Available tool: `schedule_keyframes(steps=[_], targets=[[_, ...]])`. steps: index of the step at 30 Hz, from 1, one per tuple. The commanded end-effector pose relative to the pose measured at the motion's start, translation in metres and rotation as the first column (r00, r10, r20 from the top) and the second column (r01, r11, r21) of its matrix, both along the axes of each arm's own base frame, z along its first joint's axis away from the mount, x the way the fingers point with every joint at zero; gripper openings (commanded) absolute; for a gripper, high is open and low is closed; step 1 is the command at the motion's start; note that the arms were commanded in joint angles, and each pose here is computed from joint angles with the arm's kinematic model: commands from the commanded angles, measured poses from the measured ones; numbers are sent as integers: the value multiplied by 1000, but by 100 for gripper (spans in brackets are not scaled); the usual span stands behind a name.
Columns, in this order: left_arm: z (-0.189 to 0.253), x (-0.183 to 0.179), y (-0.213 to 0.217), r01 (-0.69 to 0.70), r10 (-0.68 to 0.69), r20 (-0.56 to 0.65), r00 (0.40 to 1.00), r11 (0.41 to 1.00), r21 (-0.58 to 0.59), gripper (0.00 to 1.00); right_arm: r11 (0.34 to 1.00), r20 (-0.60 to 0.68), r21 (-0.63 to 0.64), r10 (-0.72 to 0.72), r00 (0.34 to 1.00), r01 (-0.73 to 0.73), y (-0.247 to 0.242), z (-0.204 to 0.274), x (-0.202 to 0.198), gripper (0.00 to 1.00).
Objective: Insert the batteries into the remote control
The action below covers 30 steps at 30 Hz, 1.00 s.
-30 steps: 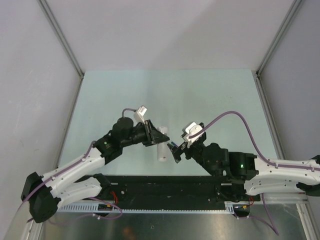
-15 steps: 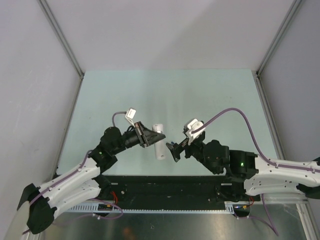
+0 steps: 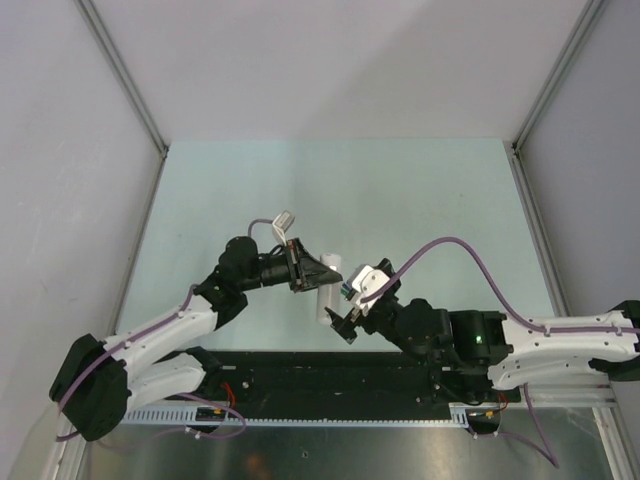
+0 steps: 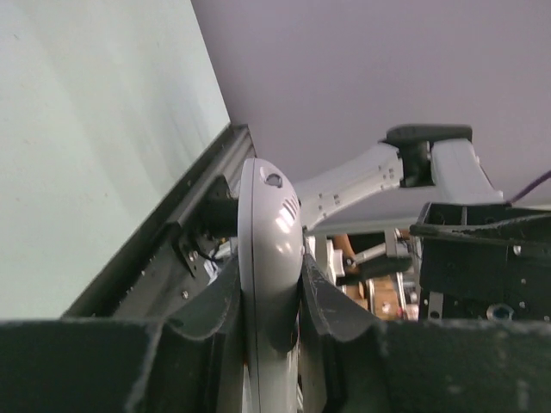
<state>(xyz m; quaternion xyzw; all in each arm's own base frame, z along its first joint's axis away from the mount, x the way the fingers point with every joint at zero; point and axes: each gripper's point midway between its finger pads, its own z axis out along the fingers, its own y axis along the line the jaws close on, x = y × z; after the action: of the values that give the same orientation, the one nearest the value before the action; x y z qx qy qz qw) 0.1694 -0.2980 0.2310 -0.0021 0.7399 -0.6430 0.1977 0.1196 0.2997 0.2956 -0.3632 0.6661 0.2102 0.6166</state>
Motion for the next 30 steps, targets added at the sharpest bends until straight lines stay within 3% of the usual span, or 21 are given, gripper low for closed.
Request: schedule_keyframes(steps=[1, 7, 20, 30], targets=[[39, -14, -6, 123, -120, 38, 992, 989, -87, 0, 999, 36, -33, 17, 999, -15, -5, 19, -2, 96], [47, -18, -4, 128, -124, 42, 991, 986, -103, 0, 993, 1, -115, 39, 999, -39, -2, -4, -8, 89], [41, -16, -3, 105, -102, 38, 994, 991, -87, 0, 988, -18, -139, 63, 998, -65, 11, -15, -14, 100], [33, -15, -2, 93, -92, 36, 995, 994, -51, 0, 991, -19, -113, 68, 998, -70, 12, -10, -15, 100]])
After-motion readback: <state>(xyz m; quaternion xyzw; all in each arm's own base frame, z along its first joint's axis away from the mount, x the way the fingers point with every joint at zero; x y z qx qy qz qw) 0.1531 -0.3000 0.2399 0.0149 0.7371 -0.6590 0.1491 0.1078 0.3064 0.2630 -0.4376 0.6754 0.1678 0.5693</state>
